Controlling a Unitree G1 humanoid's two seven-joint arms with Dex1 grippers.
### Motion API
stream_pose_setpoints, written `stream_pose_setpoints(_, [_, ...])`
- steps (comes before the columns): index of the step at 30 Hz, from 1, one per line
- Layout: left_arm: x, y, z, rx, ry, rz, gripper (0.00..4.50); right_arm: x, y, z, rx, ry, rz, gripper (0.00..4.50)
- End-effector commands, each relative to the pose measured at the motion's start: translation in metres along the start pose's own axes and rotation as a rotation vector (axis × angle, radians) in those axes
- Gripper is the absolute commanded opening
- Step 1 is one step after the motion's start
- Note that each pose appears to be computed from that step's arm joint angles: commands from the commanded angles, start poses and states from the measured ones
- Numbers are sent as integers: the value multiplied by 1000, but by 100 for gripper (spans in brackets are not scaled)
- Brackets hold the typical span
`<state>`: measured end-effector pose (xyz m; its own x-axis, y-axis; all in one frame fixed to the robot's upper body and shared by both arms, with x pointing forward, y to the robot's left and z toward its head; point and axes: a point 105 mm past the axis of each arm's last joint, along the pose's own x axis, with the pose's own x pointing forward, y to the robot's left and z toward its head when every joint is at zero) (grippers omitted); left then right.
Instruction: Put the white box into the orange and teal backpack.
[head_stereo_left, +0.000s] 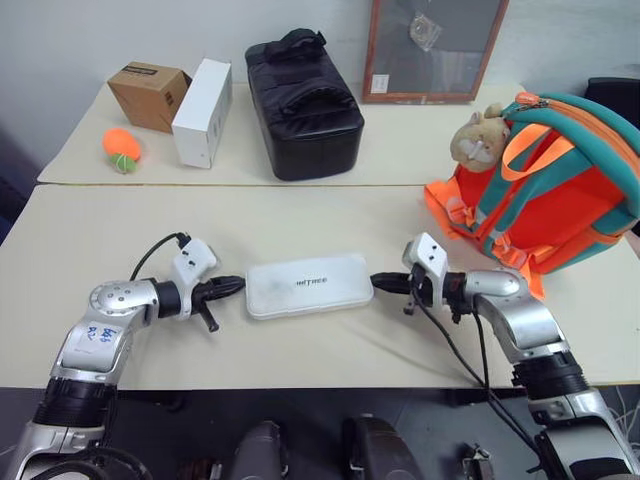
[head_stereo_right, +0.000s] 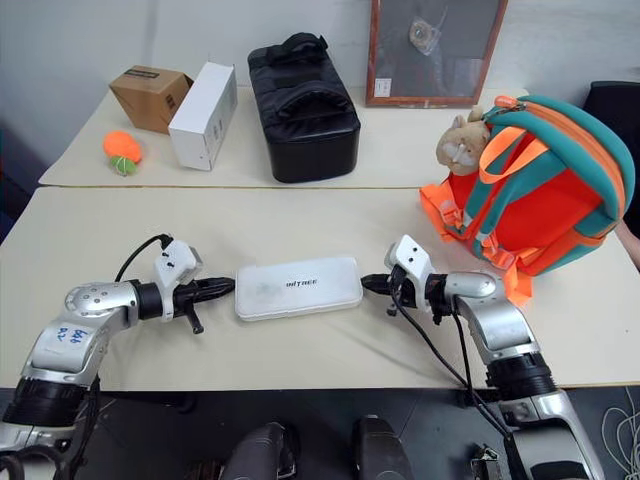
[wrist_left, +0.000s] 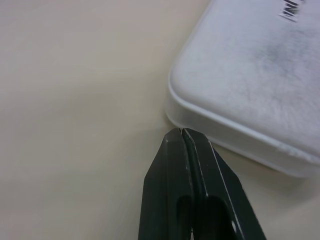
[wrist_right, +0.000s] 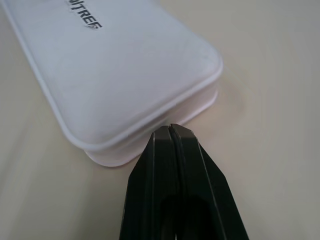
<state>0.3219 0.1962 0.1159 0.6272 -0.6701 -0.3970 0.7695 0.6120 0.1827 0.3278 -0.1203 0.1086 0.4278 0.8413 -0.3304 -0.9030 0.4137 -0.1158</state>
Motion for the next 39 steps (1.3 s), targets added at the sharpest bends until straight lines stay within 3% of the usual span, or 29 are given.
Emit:
stream_pose_setpoints(1, [0, 2, 8, 36, -21, -7, 3, -2, 13, 15, -33, -47, 48, 0])
stream_pose_setpoints(7, [-17, 10, -6, -6, 18, 12, 3, -10, 8, 6, -31, -14, 12, 0])
stream_pose_setpoints(8, [-21, 10, -9, -34, 26, 7, 20, -11, 5, 6, -35, -7, 4, 0])
stream_pose_setpoints(12, [-41, 15, -15, -236, 17, -29, 119, -15, -2, 5, -71, 19, 6, 0])
stream_pose_setpoints(17, [-49, 31, 8, -460, -81, -84, 283, -16, -6, 2, -120, 54, 31, 0])
stream_pose_setpoints(22, [-47, 23, 8, -699, -14, -206, 442, -14, -8, 5, -144, 51, 44, 0])
stream_pose_setpoints(26, [-33, 16, -4, -831, 71, -235, 447, -12, -8, 5, -155, 46, 44, 0])
stream_pose_setpoints(30, [-16, 13, 4, -945, 65, -293, 447, -12, -4, 5, -160, 41, 46, 0])
stream_pose_setpoints(34, [2, -10, -3, -882, 207, -377, 447, -13, -3, 5, -172, 42, 39, 0])
stream_pose_setpoints(39, [14, -24, -1, -866, 266, -457, 447, -13, -2, 5, -174, 35, 31, 0])
